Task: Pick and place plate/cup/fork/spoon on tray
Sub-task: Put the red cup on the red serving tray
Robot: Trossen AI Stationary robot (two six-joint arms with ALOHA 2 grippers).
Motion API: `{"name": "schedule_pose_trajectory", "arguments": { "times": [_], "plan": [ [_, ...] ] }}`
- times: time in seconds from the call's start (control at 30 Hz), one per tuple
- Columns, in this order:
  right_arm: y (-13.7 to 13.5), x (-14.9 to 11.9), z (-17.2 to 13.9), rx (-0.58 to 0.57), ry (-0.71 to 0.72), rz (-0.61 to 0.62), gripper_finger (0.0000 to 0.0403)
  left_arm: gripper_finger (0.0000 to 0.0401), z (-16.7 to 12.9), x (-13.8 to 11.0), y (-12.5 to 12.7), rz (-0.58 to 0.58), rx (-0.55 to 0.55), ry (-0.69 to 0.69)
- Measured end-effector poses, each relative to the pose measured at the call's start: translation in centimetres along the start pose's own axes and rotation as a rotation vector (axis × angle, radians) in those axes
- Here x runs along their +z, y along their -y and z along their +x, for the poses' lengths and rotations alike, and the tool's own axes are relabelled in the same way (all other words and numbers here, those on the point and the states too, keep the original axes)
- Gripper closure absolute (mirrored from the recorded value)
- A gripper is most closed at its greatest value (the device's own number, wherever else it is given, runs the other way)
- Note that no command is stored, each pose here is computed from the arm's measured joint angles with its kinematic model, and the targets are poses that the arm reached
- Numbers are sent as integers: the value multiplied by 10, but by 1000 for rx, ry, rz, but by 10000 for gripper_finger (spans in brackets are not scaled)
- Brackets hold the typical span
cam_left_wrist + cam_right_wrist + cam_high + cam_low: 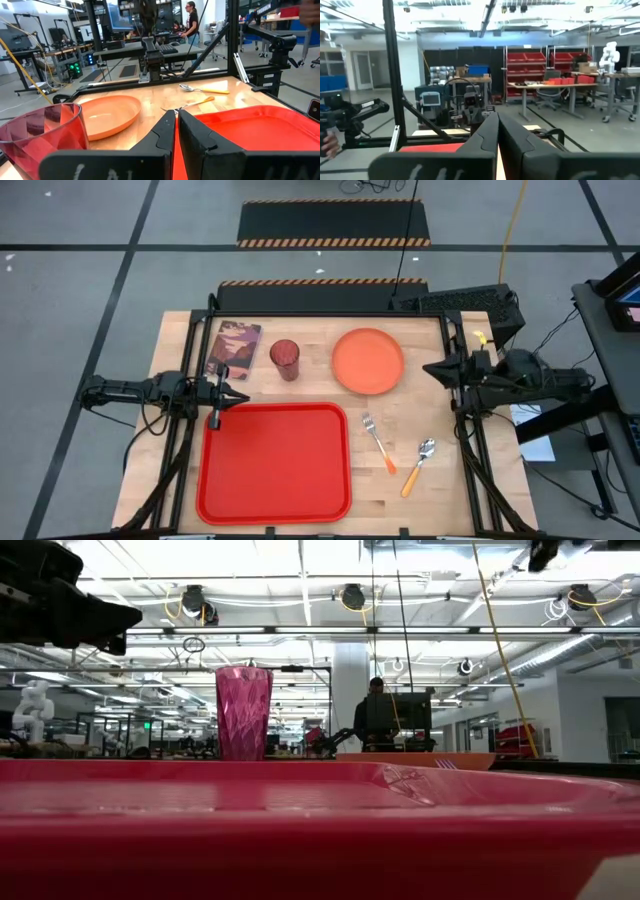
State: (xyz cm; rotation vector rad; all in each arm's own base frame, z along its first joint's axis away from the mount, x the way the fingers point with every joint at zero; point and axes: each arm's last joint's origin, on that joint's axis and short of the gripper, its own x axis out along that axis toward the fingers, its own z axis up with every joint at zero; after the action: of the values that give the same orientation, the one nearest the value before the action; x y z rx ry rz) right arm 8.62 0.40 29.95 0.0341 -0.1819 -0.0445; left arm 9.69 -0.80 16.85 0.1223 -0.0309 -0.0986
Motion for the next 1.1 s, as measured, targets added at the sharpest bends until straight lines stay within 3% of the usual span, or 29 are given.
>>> {"name": "schedule_pose_trajectory", "arguments": {
  "times": [0.3,0.53,0.73,0.83,0.97,1.1],
  "plan": [
    [-5,62,44,-56,-156,-45,403,375,0,3,0,1,5,35],
    [-8,78,86,-183,-392,-97,403,375,0,3,0,1,5,36],
    [-11,60,115,-217,-568,-112,403,375,0,3,0,1,5,37],
    [-10,49,125,-293,-618,-104,403,375,0,3,0,-5,5,38],
    [-10,31,137,-376,-687,-103,403,375,0,4,-1,-75,5,42],
    [-11,10,146,-378,-757,-118,403,375,0,8,-1,-100,7,89]
  ]
}}
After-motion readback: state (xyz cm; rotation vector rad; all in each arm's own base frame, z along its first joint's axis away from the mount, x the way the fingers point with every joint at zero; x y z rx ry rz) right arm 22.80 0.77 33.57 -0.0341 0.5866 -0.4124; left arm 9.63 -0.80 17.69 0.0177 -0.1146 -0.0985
